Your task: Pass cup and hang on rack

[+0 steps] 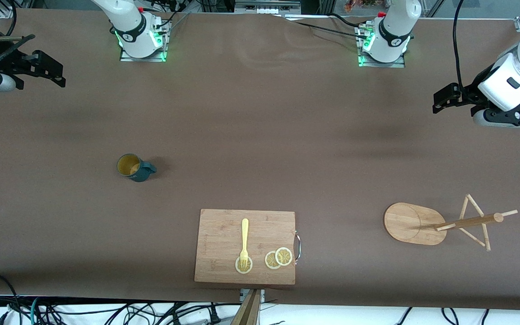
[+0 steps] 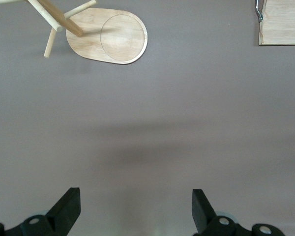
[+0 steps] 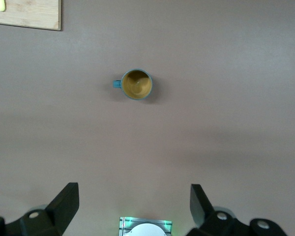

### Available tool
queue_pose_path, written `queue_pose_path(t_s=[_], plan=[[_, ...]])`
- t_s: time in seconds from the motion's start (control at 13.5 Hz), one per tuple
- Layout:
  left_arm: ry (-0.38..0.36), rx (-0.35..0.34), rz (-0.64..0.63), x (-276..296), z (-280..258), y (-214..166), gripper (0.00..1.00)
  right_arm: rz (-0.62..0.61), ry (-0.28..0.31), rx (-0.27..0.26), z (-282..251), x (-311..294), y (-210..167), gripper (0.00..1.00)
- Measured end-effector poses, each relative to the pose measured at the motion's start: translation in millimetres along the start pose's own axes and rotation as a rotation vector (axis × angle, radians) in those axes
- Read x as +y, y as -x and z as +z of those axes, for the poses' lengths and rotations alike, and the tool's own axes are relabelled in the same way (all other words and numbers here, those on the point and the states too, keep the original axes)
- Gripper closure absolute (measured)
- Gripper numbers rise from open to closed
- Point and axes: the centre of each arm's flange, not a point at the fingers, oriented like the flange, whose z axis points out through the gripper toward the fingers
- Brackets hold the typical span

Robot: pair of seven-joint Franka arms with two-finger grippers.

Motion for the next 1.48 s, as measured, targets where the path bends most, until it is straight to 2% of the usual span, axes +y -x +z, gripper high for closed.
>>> queue_pose_path(t_s=[1.48], plan=[[0.000,0.000,-0.001,0,0,0,0.00,0.033,-0.006,0.004,1,19,-2,0.00]])
